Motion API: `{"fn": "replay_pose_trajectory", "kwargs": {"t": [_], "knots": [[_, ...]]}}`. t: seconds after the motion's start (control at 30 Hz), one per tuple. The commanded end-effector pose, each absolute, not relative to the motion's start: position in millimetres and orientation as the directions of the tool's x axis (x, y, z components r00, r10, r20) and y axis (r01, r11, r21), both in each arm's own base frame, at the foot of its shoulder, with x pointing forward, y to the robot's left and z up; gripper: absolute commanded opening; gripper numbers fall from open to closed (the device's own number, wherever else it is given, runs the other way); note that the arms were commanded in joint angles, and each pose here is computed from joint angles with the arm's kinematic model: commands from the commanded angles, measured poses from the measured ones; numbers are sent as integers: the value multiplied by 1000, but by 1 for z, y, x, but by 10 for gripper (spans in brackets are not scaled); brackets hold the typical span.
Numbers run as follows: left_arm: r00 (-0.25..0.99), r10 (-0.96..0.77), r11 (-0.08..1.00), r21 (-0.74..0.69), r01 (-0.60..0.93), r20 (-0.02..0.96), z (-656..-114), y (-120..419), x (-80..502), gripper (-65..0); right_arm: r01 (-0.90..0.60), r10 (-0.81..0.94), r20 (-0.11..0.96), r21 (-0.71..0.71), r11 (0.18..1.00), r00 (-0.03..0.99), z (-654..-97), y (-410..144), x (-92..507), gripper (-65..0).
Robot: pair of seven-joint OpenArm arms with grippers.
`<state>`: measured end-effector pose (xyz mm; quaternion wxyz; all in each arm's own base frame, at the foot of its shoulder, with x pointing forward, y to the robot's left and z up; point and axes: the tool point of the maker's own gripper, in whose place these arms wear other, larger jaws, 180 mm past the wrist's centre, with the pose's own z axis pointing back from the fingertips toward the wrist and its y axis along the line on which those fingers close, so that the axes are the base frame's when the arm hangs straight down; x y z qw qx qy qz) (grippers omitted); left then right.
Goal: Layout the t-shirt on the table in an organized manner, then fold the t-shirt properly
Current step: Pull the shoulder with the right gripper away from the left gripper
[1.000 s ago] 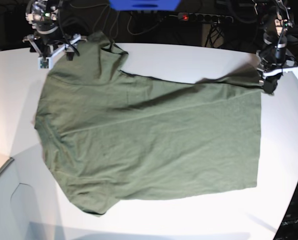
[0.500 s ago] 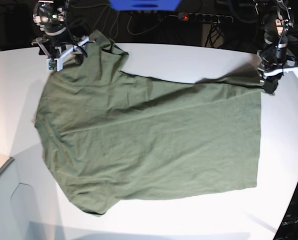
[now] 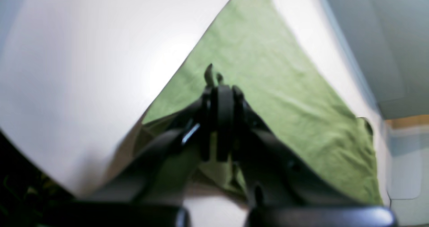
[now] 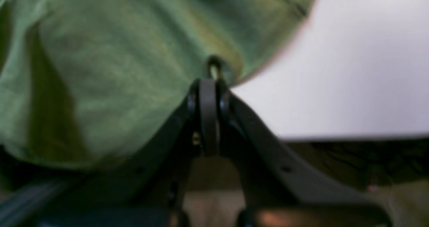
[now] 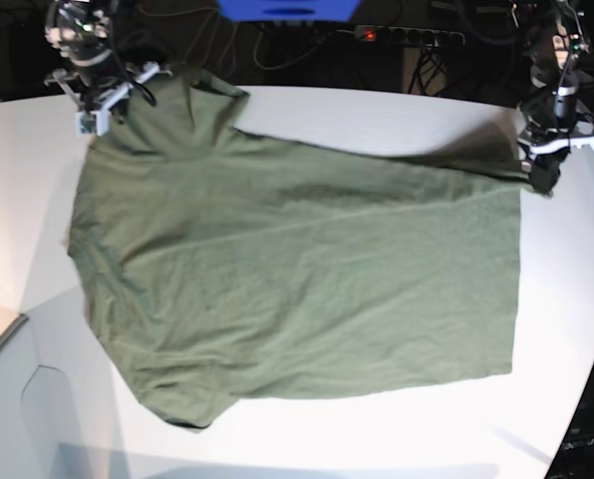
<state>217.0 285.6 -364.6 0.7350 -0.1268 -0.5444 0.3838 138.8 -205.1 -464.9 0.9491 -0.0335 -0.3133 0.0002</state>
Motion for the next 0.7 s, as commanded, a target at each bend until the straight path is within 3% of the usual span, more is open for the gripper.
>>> {"fn": "replay_pose_trajectory", "kwargs": {"t": [0.0,0.4,0.67], "knots": [[86,686,688,-605,-400,723,-350,288,218,-649,-12,44,640,-55,998,767,-451,-202,150,-650],[137,672,703,-570,-424,727,-353,284,189,-649,-65,86,687,-56,996,722,-414,-206,137,-650],[168,679,698,-557,-451,715,-363,281,173,-649,-20,60,755,-62,998,653,-387,-219,142,-650]]}}
